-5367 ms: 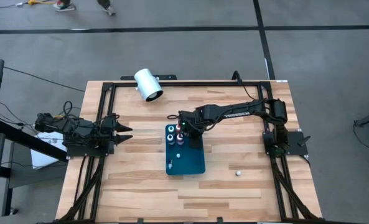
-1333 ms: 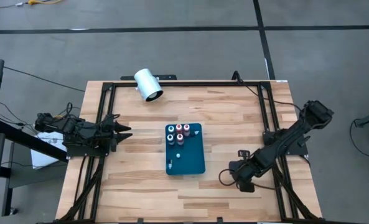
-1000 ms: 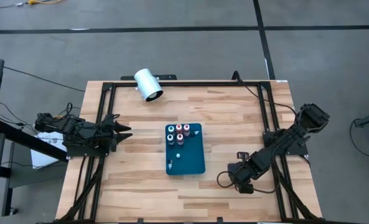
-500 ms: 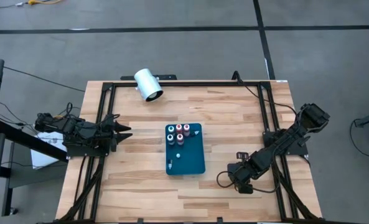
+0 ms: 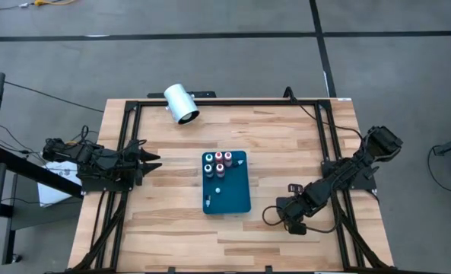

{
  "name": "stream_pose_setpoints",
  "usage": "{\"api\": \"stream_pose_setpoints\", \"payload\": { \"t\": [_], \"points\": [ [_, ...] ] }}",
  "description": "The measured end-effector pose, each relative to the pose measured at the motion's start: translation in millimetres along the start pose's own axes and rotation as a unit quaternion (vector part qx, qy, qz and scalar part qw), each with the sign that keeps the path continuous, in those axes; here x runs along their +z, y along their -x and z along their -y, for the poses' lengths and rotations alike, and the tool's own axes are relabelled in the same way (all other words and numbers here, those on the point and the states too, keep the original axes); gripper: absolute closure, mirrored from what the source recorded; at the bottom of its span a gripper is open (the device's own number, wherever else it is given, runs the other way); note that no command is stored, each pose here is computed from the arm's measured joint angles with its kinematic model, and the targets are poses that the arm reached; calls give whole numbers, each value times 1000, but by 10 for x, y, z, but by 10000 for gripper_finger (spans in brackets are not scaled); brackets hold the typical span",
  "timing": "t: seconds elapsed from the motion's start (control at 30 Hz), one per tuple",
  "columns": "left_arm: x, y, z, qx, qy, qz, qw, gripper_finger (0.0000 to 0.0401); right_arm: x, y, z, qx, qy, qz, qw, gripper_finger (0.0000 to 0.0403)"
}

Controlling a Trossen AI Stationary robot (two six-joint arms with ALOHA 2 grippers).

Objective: Pick & Place food coloring
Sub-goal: Put the small black food coloring bottle into the blue bin

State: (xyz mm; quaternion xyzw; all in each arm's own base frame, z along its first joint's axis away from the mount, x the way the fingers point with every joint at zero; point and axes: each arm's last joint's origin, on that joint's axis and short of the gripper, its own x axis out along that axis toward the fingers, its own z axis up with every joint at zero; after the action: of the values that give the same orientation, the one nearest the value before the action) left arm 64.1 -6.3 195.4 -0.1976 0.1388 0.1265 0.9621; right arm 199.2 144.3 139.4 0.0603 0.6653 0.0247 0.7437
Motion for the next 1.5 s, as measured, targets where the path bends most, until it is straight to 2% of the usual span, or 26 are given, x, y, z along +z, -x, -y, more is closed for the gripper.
{"api": "stream_pose_setpoints", "payload": {
  "t": [0.27, 0.67, 1.0, 1.27, 1.5],
  "points": [
    [0, 0, 0, 0, 0, 0, 1000, 241, 74, 13, 98, -3, -11, -2, 1000, 333],
    [-1, 0, 0, 0, -4, -1, 1000, 241, 390, 341, 207, -14, 38, -8, 999, 333],
    [-1, 0, -1, 0, -4, 0, 1000, 241, 740, 728, 308, -6, 93, 35, 995, 333],
    [-1, 0, -1, 0, -4, -1, 1000, 241, 995, 1017, 443, -7, 146, 89, 985, 333],
    [-1, 0, -1, 0, -4, -1, 1000, 241, 1194, 1257, 615, -20, 165, 143, 976, 333]
  ]
}}
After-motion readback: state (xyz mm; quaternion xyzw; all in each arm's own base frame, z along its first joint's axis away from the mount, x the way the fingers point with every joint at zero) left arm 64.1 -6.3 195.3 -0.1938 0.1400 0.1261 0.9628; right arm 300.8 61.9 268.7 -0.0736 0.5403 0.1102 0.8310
